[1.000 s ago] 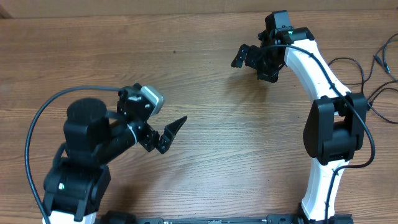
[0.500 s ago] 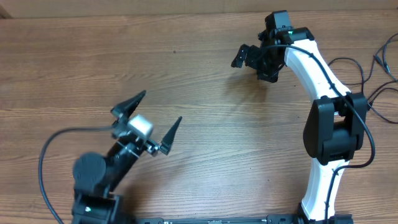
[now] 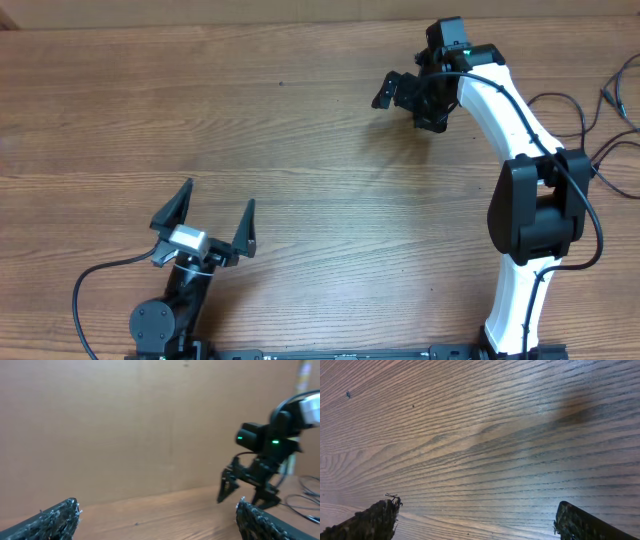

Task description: Untangle cables

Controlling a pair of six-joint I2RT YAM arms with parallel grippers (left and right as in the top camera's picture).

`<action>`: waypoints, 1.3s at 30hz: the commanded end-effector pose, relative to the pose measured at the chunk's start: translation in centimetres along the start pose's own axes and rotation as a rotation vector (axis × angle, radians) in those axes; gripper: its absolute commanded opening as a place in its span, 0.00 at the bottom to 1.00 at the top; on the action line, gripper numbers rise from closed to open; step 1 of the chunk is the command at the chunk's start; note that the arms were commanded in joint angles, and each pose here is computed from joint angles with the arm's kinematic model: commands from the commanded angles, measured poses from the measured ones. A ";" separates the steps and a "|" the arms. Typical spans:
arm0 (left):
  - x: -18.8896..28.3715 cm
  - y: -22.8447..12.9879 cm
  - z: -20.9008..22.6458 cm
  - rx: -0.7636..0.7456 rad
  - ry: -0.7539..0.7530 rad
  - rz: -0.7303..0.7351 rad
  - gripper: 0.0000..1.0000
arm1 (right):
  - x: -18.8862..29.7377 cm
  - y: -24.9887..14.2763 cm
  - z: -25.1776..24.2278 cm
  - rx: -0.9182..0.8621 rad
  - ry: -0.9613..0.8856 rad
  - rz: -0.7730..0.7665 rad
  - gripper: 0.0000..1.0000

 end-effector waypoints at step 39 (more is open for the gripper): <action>3.2 -5.4 3.0 0.043 0.386 0.278 1.00 | 0.5 0.4 0.2 0.006 0.002 -0.024 1.00</action>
Point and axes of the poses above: each gripper's point midway between its finger pads, its own x axis back along the fingers, its own z axis along the line the jaws close on, y = z × x, the point moved 10 cm from there along x, back along the fingers, and after that the axes turned 3 degrees about x, right-handed, at the moved point
